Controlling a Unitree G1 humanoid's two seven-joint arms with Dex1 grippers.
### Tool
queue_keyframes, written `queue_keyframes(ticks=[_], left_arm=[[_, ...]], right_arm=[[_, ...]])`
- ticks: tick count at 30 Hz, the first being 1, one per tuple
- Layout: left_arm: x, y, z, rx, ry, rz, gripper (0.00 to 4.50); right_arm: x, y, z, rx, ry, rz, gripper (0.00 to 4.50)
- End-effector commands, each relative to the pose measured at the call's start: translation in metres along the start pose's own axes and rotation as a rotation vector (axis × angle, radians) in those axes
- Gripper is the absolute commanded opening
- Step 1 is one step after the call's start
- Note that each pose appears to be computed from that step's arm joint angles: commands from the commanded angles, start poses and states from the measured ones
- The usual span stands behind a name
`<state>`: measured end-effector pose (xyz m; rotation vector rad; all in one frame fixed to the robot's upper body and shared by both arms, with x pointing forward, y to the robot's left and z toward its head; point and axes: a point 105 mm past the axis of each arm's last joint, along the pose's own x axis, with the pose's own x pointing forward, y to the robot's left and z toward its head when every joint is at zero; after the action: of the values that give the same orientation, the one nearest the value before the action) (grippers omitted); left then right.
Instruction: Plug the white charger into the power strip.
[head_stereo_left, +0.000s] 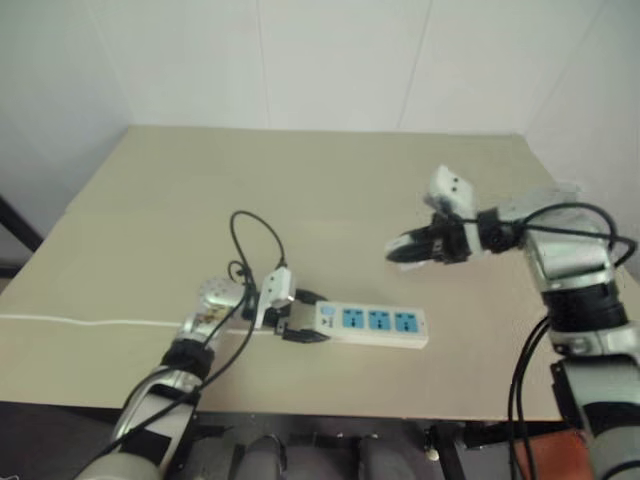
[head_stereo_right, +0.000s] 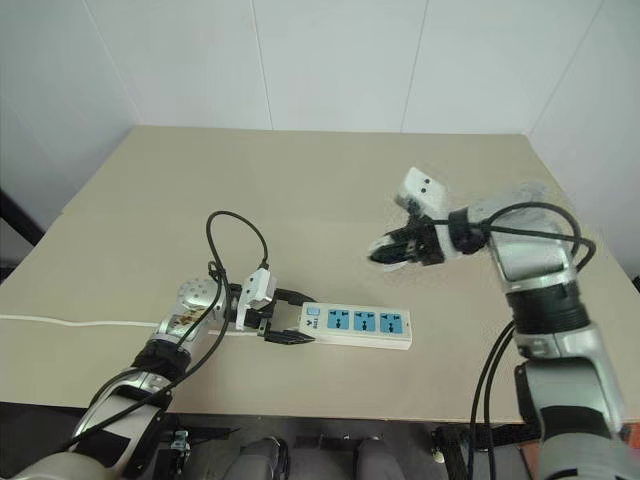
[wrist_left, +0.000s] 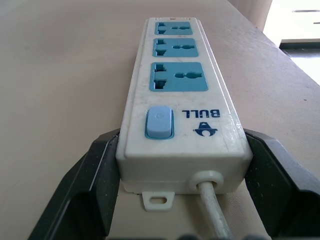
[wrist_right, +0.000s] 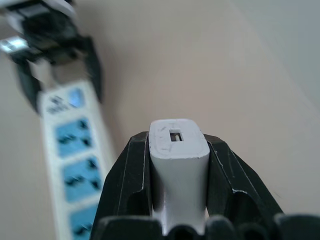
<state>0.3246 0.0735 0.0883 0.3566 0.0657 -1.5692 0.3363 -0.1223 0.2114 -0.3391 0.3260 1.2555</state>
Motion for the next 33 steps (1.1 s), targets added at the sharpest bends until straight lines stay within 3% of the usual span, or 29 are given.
queue_keyframes(ticks=[1,13,22,33], left_arm=[[-0.003,-0.006,-0.005,-0.036,0.018,-0.006,3.24],[-0.008,-0.009,0.003,-0.056,0.009,-0.015,3.24],[-0.013,-0.013,-0.003,-0.071,0.034,-0.009,3.24],[-0.013,-0.014,-0.004,-0.08,0.035,0.011,3.24]], right_arm=[[0.008,0.021,0.01,-0.019,-0.261,0.096,1.11],[0.038,0.02,-0.022,0.028,-0.521,0.118,1.11],[0.054,0.018,-0.038,0.024,-0.516,0.108,1.11],[0.061,0.027,-0.038,0.036,-0.535,0.144,1.11]])
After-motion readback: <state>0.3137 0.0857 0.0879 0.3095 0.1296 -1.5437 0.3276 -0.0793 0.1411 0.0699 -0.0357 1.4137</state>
